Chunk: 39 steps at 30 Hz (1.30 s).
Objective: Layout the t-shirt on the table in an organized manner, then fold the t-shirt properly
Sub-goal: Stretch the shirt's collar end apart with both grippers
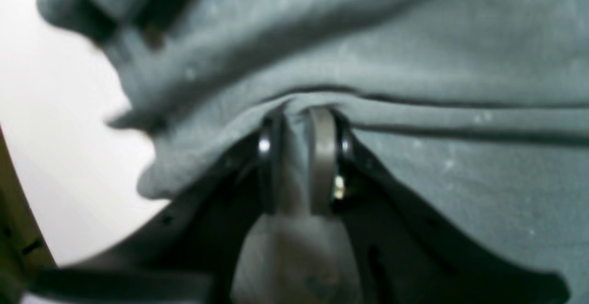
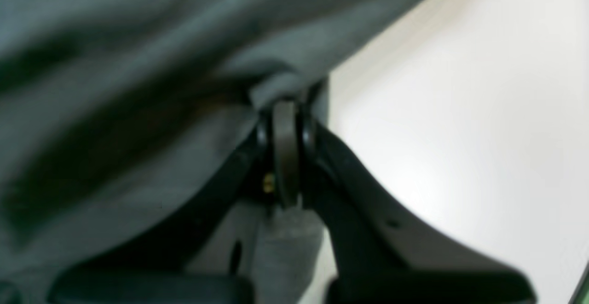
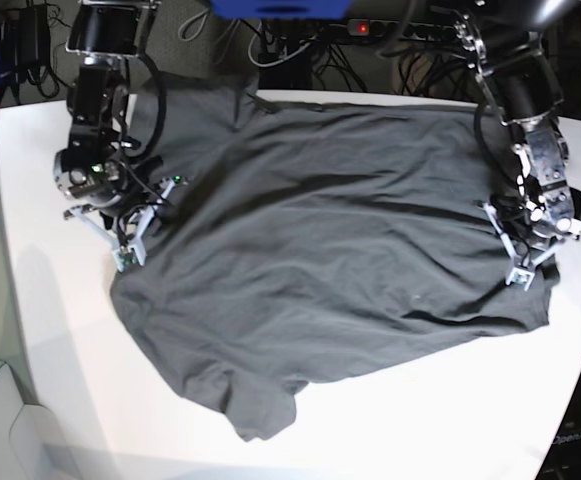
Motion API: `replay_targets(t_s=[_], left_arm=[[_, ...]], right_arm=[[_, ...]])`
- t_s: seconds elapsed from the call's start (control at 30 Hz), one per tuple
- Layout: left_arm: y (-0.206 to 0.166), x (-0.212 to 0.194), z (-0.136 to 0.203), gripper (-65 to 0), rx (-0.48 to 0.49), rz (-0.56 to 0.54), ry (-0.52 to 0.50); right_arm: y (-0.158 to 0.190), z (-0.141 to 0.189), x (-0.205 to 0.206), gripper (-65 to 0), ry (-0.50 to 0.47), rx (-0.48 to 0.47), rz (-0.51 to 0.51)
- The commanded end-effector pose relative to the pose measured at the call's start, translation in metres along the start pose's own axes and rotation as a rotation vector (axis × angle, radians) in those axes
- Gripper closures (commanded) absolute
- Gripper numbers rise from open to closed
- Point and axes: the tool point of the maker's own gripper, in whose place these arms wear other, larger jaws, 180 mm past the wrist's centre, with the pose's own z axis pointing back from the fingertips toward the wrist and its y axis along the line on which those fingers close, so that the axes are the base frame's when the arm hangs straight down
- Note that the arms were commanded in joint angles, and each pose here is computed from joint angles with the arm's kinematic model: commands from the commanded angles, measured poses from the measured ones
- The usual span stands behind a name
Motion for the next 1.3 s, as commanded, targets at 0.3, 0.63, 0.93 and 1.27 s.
replay_targets(t_s=[0.3, 0.63, 0.93, 1.27], left_arm=[[0.019, -0.003, 0.005, -10.7, 0.044, -0.009, 0.019], [0.017, -0.009, 0.004, -10.7, 0.042, -0.011, 0.029], [0.017, -0.010, 0.004, -10.7, 0.040, -0.012, 0.030], [0.043, 0.027, 0.049, -10.7, 0.172, -0.055, -0.076]], right_arm=[[-0.020, 0.006, -0.037, 0.0, 0.058, -0.049, -0.056], [-0.077, 0.022, -0.058, 0.0, 0.067, -0.177, -0.206], [-0.094, 0.063, -0.036, 0.0, -0.054, -0.275, -0.248], [-0.039, 0.052, 0.025, 0.0, -0.160, -0.146, -0.115]])
